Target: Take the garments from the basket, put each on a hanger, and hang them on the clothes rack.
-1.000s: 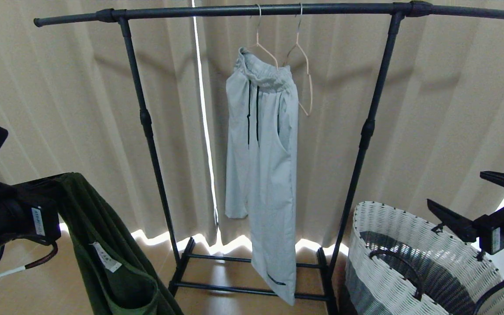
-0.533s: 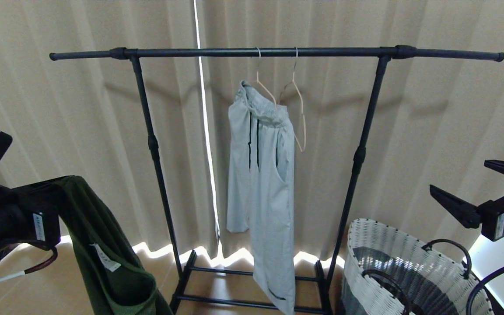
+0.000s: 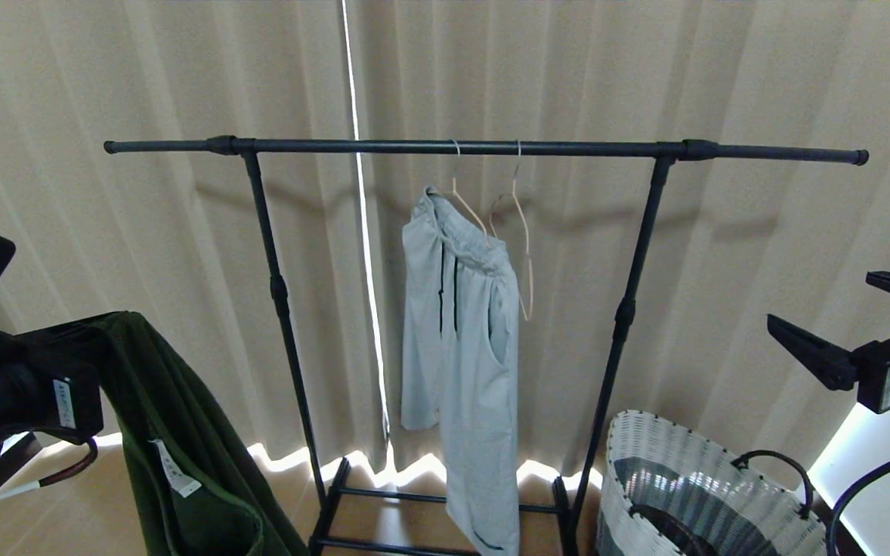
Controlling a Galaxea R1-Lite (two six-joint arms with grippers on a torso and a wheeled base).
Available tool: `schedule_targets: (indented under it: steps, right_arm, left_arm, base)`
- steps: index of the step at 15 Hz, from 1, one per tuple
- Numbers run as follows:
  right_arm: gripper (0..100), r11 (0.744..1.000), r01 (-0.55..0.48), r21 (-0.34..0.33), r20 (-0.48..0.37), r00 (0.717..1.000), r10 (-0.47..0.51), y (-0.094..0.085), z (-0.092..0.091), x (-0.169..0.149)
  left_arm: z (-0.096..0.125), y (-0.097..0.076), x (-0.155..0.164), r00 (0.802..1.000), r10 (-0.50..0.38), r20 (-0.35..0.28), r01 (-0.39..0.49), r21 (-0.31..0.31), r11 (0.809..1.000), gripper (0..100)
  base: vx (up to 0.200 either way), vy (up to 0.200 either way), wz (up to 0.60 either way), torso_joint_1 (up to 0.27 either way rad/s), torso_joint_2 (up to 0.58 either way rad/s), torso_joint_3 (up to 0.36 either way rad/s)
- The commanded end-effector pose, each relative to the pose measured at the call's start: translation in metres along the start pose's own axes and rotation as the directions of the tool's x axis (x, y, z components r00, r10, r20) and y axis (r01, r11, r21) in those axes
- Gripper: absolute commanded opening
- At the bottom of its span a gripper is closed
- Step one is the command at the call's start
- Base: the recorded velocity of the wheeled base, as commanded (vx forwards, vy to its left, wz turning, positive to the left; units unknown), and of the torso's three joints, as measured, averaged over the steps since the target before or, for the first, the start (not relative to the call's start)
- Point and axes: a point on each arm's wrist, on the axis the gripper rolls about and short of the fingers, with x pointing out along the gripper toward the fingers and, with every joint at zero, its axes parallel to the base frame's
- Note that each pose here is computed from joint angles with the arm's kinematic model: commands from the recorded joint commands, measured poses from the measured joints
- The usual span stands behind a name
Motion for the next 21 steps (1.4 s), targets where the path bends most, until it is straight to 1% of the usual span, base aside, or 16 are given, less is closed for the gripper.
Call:
schedule_targets:
  steps: [1,5,16,21]
  right_arm:
    - [100,1.000,-0.001,-0.001,-0.002,1.000,0.001,0.0002,-0.0006,0.0003]
    - [100,1.000,-0.003,-0.001,-0.007,1.000,0.003,0.0006,-0.0019,0.0002]
    - [100,1.000,-0.008,-0.001,-0.008,1.000,0.008,0.0009,-0.0025,0.0005]
    - [100,0.999,-0.037,-0.001,-0.007,0.999,0.037,0.0019,-0.0036,0.0004]
  left_arm:
    - [-0.0008,-0.0001,0.0004,1.000,0.000,-0.005,0.000,0.000,1.000,0]
    - [-0.0009,-0.0001,-0.0003,1.000,0.002,-0.003,-0.002,-0.001,1.000,0]
    - [-0.0014,0.0000,-0.0003,1.000,0.003,-0.005,-0.003,-0.003,1.000,0]
    - [-0.0003,0.0000,0.0004,1.000,0.002,-0.003,-0.002,-0.003,1.000,0]
  base:
    - [0.000,0.000,0.00,0.222,-0.51,-0.271]
    - [0.000,0.000,0.00,0.085,-0.18,-0.101]
    - [0.000,0.200,0.00,0.005,0.00,-0.005]
    - [0.000,0.000,0.00,0.000,0.00,0.000]
